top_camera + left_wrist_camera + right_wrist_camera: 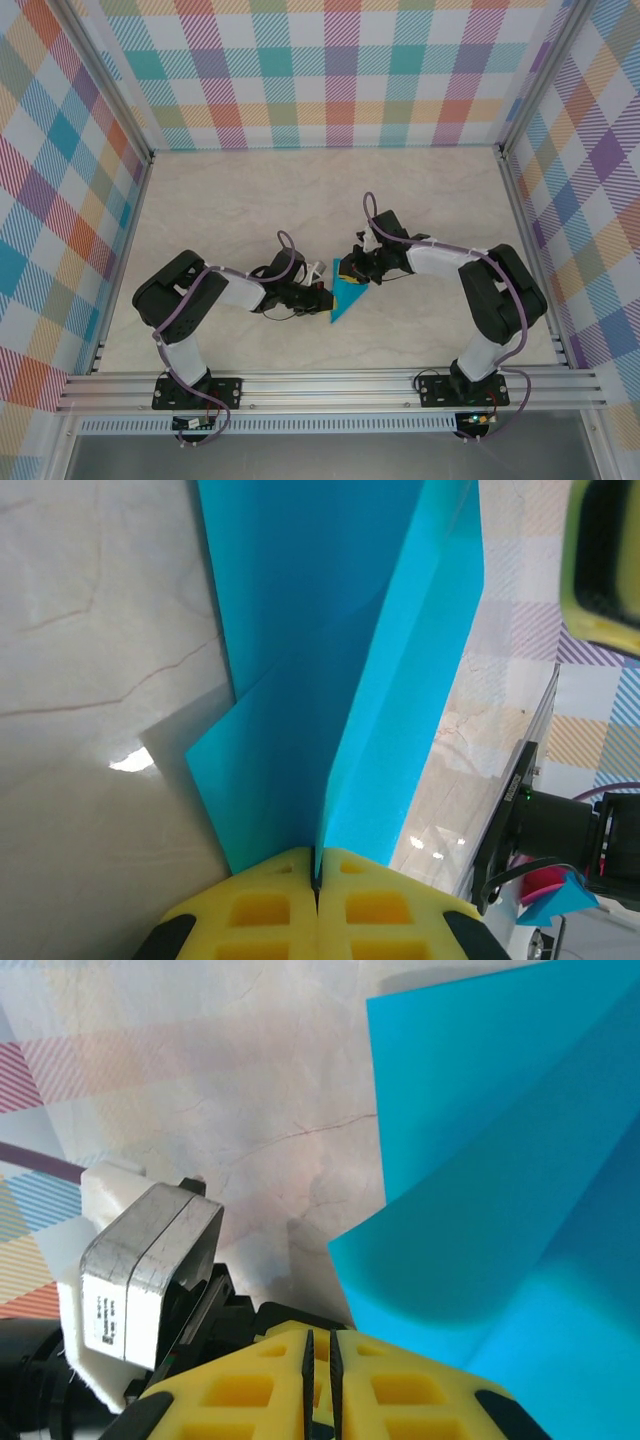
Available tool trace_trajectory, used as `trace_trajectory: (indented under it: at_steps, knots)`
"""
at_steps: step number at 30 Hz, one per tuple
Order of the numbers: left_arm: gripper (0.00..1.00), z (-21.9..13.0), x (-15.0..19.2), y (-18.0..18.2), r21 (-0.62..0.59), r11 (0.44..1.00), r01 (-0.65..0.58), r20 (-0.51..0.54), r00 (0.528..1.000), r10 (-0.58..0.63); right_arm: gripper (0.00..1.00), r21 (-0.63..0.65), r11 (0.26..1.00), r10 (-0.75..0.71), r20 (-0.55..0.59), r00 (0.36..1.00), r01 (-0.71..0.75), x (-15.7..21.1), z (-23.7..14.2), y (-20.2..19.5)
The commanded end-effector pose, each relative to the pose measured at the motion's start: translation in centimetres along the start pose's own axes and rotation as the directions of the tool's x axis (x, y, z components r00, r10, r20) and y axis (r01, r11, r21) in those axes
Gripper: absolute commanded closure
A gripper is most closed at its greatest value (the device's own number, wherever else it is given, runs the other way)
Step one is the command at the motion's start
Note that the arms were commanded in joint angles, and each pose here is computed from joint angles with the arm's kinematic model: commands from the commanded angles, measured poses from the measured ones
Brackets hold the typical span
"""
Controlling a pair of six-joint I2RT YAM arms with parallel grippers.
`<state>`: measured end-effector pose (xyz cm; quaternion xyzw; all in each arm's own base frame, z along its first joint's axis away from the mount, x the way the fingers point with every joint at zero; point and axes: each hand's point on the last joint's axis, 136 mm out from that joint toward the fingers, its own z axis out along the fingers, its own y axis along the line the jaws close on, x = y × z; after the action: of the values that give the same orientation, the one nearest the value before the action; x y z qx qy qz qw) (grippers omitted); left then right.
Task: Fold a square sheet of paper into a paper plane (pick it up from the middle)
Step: Fourth fold the wing at the center of the table.
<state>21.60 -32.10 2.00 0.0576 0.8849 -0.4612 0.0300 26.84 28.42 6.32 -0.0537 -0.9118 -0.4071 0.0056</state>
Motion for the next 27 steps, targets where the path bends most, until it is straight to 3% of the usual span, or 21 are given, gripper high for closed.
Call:
trace_trajectory:
  at_steps: [1,17,21,27]
  knots:
    - [1.00,1.1,0.0,2.6,-0.084,0.996,0.034,0.006,0.999,-0.033,0.85,-0.053,0.999,0.001,-0.054,0.999,-0.004,0.5,0.9,0.1]
    - [0.99,1.1,0.9,4.4,-0.164,0.984,0.069,-0.033,0.997,-0.076,0.87,0.060,0.996,0.066,-0.050,0.997,-0.063,-0.8,3.0,-3.2]
    - [0.95,1.1,0.9,4.6,-0.182,0.980,0.074,-0.032,0.996,-0.081,0.87,0.063,0.996,0.070,-0.054,0.996,-0.067,-0.7,3.3,-3.6]
    - [0.77,0.4,0.6,3.0,-0.167,0.985,0.046,-0.007,0.999,-0.048,0.88,0.077,0.994,0.080,-0.073,0.994,-0.075,-0.4,3.7,-4.3]
